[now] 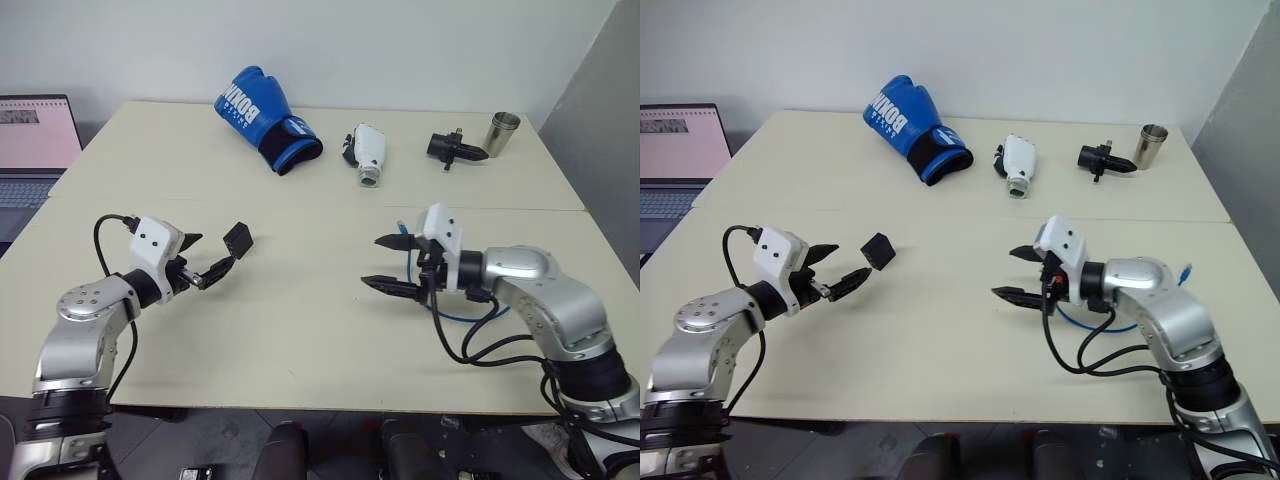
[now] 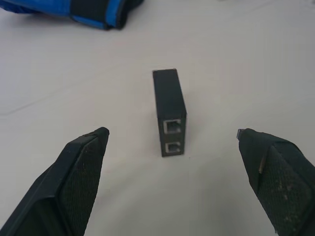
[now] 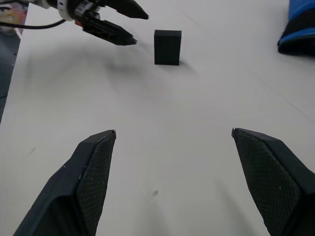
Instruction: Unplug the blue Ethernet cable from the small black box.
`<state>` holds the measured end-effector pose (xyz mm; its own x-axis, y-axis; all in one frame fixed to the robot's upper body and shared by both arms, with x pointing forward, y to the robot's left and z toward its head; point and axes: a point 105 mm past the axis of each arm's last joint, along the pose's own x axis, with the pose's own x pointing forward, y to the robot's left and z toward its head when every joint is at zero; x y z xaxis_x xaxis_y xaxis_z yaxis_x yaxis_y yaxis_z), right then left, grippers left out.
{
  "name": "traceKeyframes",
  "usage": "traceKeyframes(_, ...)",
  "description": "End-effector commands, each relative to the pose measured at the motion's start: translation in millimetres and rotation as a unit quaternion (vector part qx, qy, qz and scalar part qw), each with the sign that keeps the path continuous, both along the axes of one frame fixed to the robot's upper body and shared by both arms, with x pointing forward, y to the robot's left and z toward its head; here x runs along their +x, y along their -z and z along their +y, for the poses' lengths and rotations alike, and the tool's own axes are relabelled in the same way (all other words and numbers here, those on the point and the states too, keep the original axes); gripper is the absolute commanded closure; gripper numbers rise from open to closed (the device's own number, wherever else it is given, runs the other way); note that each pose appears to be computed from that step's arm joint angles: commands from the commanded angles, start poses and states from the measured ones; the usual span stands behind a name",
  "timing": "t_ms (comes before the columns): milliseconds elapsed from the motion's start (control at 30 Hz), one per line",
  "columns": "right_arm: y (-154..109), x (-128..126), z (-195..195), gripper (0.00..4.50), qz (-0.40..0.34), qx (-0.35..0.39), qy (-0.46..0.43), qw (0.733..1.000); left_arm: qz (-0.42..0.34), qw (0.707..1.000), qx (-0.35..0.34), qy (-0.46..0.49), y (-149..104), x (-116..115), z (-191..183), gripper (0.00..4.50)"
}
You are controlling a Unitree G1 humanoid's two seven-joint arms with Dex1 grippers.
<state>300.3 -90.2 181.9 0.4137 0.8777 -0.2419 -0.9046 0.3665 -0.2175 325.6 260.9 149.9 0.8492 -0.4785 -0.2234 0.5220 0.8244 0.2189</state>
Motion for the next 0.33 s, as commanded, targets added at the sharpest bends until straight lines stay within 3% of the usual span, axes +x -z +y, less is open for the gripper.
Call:
traceKeyframes(33,-21,-7,-15,0.5,-0.044,0.017,-0.016,0.999,0.018,0.999,0.034,0.036,-16,-14,-1,0.05)
traceKeyframes(333,-25,-13,-49,0.5,-0.024,0.003,-0.019,1.0,0.025,0.993,0.037,0.105,-40,-24,-6,0.05)
